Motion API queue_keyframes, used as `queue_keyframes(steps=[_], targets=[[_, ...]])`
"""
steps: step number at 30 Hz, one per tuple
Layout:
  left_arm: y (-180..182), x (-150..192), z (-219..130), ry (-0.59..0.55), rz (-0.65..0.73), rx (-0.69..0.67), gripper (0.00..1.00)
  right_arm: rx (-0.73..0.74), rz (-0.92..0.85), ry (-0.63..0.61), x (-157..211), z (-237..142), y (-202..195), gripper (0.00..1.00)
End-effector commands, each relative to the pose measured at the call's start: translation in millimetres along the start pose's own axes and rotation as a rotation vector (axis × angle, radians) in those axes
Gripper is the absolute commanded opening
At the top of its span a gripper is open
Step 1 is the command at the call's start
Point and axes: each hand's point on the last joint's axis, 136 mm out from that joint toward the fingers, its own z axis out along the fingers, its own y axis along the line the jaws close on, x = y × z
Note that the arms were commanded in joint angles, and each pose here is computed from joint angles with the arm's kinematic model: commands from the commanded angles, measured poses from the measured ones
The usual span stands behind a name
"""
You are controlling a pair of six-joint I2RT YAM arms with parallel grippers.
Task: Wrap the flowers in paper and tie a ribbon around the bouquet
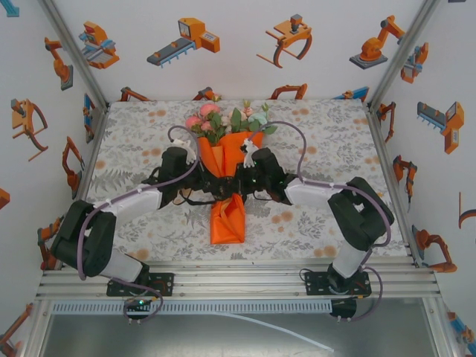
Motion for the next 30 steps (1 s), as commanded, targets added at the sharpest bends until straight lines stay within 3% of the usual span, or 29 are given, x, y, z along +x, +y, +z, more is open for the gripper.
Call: queue_keyframes(steps=[1, 7, 10, 12, 15, 18, 22, 24, 30], targets=[[13.7, 1.2, -7.5, -0.011, 0.011, -0.05, 0.0, 0.086, 0.006, -0.078, -14.0, -14.8, -14.7, 0.18], [16.7, 1.6, -8.3, -0.007, 0.017, -0.058, 0.0, 0.069, -0.004, -0.096, -19.1, -16.0, -11.1, 0.21], [-10.8, -0.6, -7.5, 0.006, 0.043, 0.083, 0.01, 0.007, -0.018, -0.079, -20.4, -12.6, 1.8, 0.16], [-33.1, -4.0, -7.9, 0.008, 0.04, 0.186, 0.17, 0.003, -0.009, -0.081, -20.2, -10.9, 1.1, 0.15], [-38.0, -7.3, -6.6, -0.001, -0.002, 0.195, 0.25, 0.005, -0.009, -0.086, -20.4, -10.3, 0.2, 0.11], [-33.2, -3.3, -2.8, 0.0, -0.051, 0.18, 0.51, 0.006, -0.008, -0.082, -20.0, -10.6, 0.1, 0.1], [-32.2, 1.8, 5.3, 0.02, -0.077, 0.188, 0.58, -0.015, -0.011, -0.064, -18.0, -9.0, 4.3, 0.08], [-35.7, 4.2, 10.0, 0.033, -0.086, 0.205, 0.56, -0.023, -0.012, -0.055, -17.3, -7.8, 6.4, 0.08], [-38.5, 14.2, 18.1, 0.069, -0.093, 0.203, 0.33, -0.015, -0.013, -0.061, -19.7, -7.7, 5.7, 0.08]])
